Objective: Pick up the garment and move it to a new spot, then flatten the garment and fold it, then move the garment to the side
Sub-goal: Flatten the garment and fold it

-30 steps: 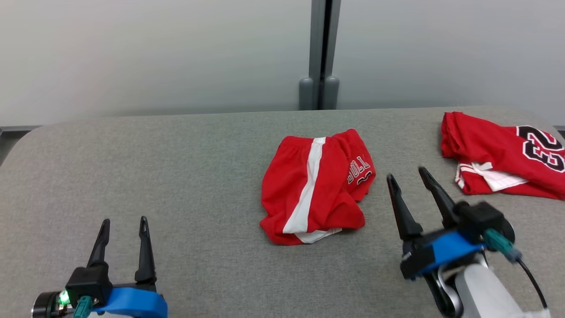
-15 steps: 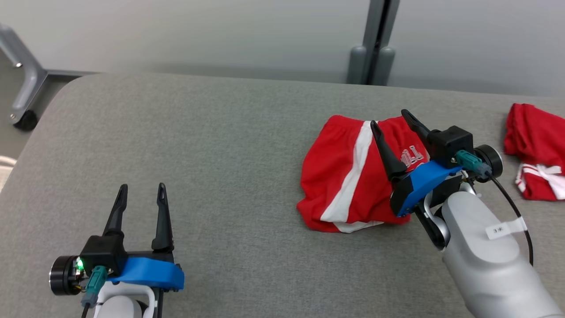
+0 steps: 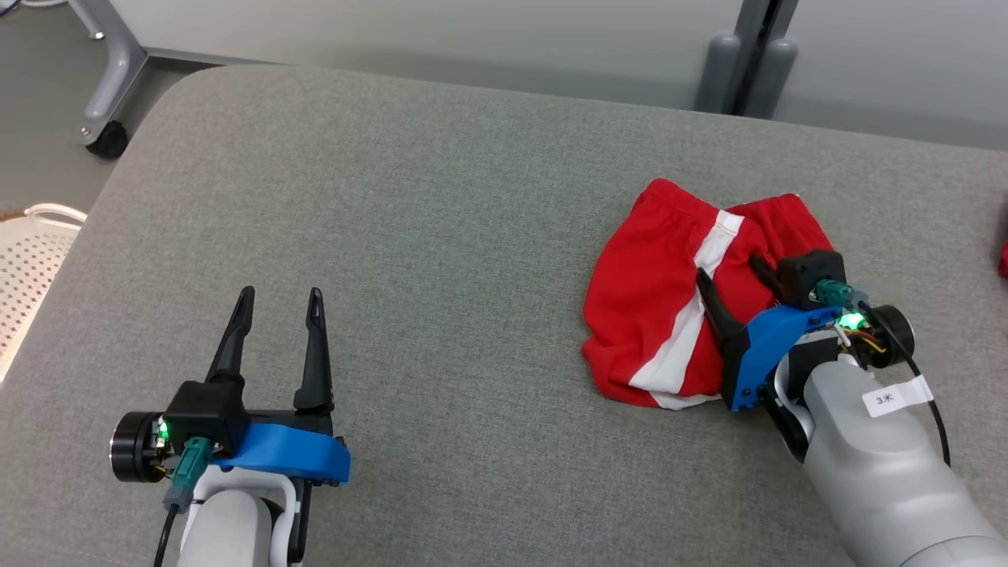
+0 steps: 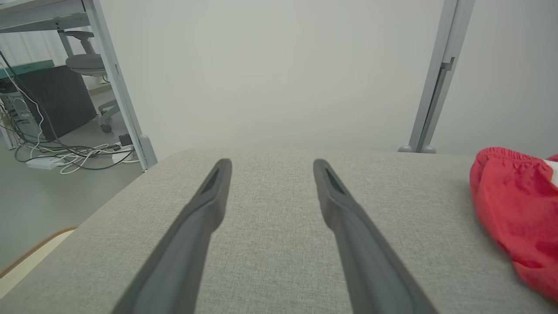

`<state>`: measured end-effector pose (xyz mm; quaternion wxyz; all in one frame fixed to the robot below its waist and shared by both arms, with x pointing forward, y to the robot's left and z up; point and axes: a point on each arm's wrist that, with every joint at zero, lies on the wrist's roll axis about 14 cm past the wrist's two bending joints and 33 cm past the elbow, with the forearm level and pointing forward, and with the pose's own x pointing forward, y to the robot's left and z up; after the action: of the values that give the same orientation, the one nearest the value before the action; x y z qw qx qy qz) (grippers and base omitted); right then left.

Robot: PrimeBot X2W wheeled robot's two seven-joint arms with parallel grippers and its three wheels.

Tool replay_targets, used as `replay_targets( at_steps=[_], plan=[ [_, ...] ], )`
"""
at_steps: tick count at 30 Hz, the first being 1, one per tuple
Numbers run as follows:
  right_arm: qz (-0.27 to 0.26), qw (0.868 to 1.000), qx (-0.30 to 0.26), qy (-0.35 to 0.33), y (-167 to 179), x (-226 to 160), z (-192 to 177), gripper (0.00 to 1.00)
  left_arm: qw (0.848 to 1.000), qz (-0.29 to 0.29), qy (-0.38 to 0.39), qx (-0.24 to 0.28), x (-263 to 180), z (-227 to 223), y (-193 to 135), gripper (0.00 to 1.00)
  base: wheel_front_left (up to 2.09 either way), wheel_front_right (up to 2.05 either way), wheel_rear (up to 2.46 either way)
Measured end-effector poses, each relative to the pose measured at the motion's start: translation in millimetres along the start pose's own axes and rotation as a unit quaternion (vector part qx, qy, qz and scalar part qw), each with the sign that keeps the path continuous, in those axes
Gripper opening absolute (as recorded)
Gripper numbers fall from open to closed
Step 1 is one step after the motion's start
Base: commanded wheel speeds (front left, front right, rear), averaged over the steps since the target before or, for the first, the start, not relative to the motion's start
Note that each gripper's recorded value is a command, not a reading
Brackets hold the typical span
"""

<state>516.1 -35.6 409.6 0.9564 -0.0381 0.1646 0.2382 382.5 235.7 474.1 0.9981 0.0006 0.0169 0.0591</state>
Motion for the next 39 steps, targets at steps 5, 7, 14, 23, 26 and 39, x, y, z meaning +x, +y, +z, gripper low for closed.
replay_targets(
  at_steps=[5,7,14,23,26,39],
  plan=[
    [0.005,1.0,0.01,0.023,7,2,-13,0.0,1.0,0.002,0.003,0.0,0,-2,2,1.0,0.0,0.0,0.0],
    [0.001,1.0,0.014,0.025,5,1,-14,0.0,1.0,0.002,0.002,-0.002,0,-1,1,1.0,0.0,0.0,0.0],
    [-0.01,0.999,0.011,-0.036,-8,0,29,0.0,1.0,0.004,-0.002,-0.01,-3,1,0,1.0,0.0,0.0,0.0],
    [0.046,0.989,-0.027,-0.141,34,-8,97,0.0,1.0,0.006,-0.017,-0.025,-12,11,-1,1.0,0.0,0.0,0.0],
    [0.095,0.983,-0.044,-0.151,74,-11,100,0.0,0.999,0.009,-0.019,-0.027,-17,12,1,1.0,0.0,0.0,0.0],
    [0.32,0.939,-0.095,-0.086,230,-62,18,0.0,0.999,0.028,-0.004,-0.032,-31,3,11,1.0,0.0,0.0,0.0]
  ],
)
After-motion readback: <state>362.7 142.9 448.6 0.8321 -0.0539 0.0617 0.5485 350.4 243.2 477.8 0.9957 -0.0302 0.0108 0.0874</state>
